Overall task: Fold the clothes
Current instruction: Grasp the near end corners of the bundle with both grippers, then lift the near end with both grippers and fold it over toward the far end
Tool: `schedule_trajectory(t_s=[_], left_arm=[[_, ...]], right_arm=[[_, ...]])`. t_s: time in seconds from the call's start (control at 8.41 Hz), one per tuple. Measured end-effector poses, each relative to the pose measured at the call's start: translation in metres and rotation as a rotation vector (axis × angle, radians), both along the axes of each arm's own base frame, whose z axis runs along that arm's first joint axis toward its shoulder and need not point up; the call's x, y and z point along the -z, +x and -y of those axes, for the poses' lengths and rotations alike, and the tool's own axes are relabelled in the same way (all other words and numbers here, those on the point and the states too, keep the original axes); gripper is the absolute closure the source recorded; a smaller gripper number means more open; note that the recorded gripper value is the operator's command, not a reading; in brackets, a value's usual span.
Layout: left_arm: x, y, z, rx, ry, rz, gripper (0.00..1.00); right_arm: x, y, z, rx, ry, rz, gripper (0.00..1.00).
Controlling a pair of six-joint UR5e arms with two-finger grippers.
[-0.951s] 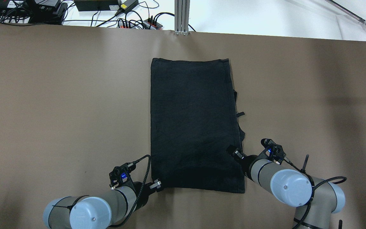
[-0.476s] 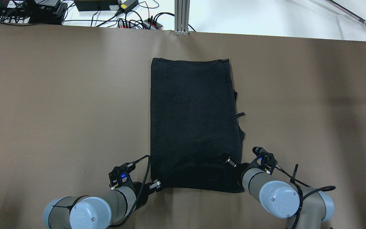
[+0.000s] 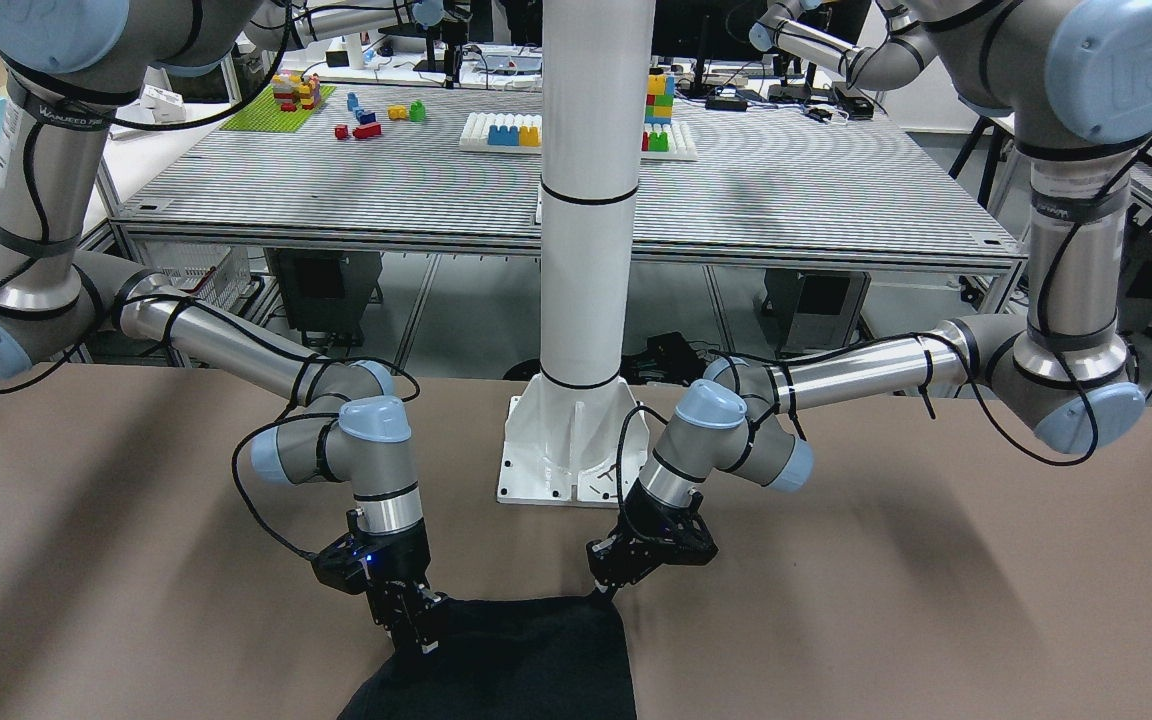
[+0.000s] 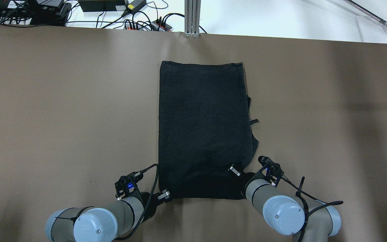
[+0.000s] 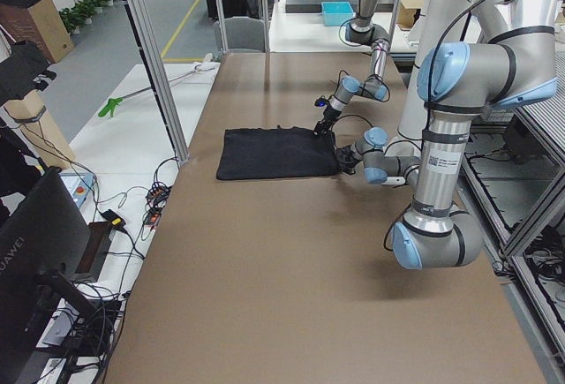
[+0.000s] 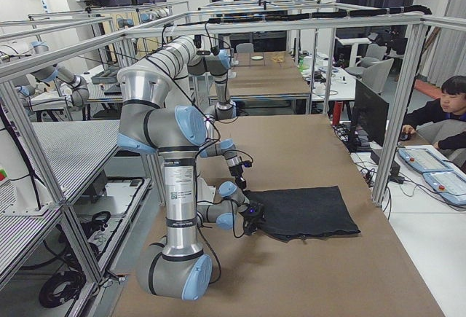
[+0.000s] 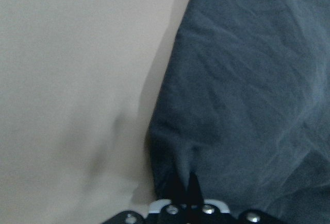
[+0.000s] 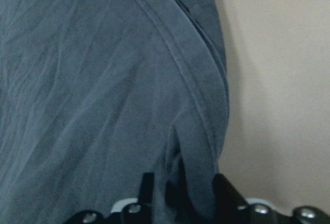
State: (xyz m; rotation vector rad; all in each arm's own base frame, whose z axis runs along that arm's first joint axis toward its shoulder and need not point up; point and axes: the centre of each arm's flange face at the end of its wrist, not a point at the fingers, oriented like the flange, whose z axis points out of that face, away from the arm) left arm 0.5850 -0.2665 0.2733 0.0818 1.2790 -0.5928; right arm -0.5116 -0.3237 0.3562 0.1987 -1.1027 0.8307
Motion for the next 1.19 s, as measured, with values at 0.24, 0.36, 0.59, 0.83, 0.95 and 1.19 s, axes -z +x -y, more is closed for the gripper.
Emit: schedule_trajectory(t_s=[0.24, 0.36, 0.59, 0.83, 0.95, 1.19], left_arm=[[0.0, 0.0, 0.0, 0.0, 0.001, -0.001, 1.0], [0.001, 0.0, 0.0, 0.0, 0.001, -0.001, 1.0], [0.002, -0.001, 0.001, 0.0, 0.003, -0.002, 1.0], [0.009, -0.006, 0.003, 0.004, 0.007, -0.015, 1.0], [0.02, -0.015, 0.006, 0.008, 0.011, -0.04, 1.0], [0.048, -0.043, 0.016, 0.005, 0.031, -0.099, 1.0]], right_arm=[[0.003, 0.001, -0.001, -0.002, -0.002, 0.013, 1.0], [0.003, 0.002, -0.001, -0.003, -0.002, 0.015, 1.0], [0.002, 0.003, -0.002, 0.0, -0.002, 0.014, 1.0], [0.006, 0.007, -0.002, 0.007, 0.006, 0.017, 1.0], [0.018, 0.013, -0.003, 0.014, 0.018, 0.034, 1.0], [0.042, 0.028, -0.007, 0.039, 0.054, 0.056, 1.0]])
